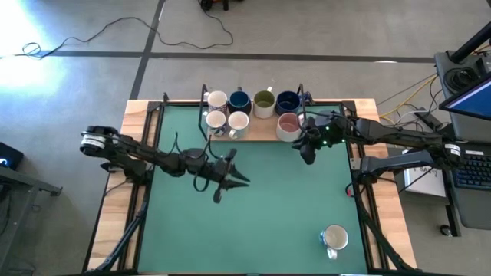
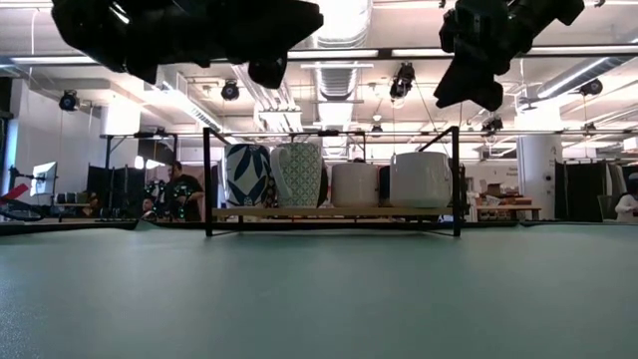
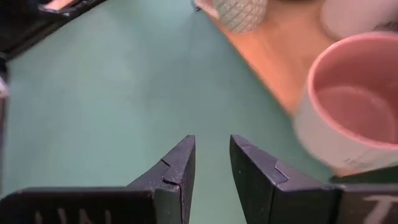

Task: Place coffee mugs
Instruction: Put the blue pattern mug on the shelf

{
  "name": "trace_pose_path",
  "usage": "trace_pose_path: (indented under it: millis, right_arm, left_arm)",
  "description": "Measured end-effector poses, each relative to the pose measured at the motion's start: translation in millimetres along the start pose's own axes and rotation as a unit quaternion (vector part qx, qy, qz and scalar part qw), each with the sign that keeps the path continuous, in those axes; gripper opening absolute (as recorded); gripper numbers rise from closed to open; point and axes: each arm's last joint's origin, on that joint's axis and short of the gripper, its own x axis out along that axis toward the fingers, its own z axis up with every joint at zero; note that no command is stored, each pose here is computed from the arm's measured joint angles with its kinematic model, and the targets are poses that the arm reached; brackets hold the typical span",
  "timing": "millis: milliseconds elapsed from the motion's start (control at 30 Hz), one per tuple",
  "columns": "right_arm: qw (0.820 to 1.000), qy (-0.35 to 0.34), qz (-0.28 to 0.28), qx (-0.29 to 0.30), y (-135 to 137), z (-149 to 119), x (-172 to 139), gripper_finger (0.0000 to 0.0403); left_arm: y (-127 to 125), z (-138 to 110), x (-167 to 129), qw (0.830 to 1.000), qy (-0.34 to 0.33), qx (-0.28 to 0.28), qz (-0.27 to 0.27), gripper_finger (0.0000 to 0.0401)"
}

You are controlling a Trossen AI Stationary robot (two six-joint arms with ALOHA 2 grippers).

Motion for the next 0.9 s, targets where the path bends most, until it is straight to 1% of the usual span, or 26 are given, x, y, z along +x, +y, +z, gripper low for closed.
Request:
trace_pose_path:
  millis: [100,167,233,333,400,500,567,633,733,900]
  right_arm:
    - [0.999,0.011,0.026,0.028,1.3,0.0,2.9,0.0089]
    - [0.999,0.008,0.030,0.038,1.6,1.5,5.1,0.0089]
    - [0.999,0.005,0.033,0.041,1.7,3.2,8.4,0.0089]
    - [0.995,0.029,0.036,0.090,0.8,0.4,13.3,0.0089]
    - [0.990,0.041,0.056,0.123,2.0,0.0,13.8,0.0089]
    - [0.976,0.065,0.079,0.192,6.0,-1.3,11.9,0.0089]
    - [0.966,0.100,0.067,0.229,9.8,-5.7,9.2,0.0089]
    - [0.957,0.129,0.040,0.255,16.2,-10.3,6.0,0.0089]
    - [0.946,0.163,0.001,0.279,28.8,-16.0,-0.3,0.0085]
    - [0.932,0.203,-0.002,0.300,56.5,-27.3,-2.8,0.0080]
  left_arm:
    - [0.5,-0.9,-0.1,1.000,0.000,-0.003,0.007,0.0043]
    - [1.1,-1.8,-0.5,1.000,0.002,-0.001,0.011,0.0042]
    - [-0.1,-3.9,-1.3,1.000,0.008,0.001,0.001,0.0042]
    - [-1.9,-9.2,-4.1,1.000,0.018,0.001,-0.018,0.0042]
    - [-2.0,-13.0,-7.6,0.999,0.023,0.002,-0.023,0.0042]
    - [-3.7,-17.6,-17.1,0.999,0.017,0.014,-0.026,0.0042]
    - [-4.4,-19.3,-24.0,0.999,0.008,0.022,-0.025,0.0042]
    - [-5.1,-22.7,-30.9,0.999,-0.002,0.031,-0.023,0.0042]
    - [-5.0,-27.3,-38.8,0.999,-0.015,0.039,-0.017,0.0042]
    - [-4.6,-29.6,-45.4,0.999,-0.032,0.039,-0.011,0.0042]
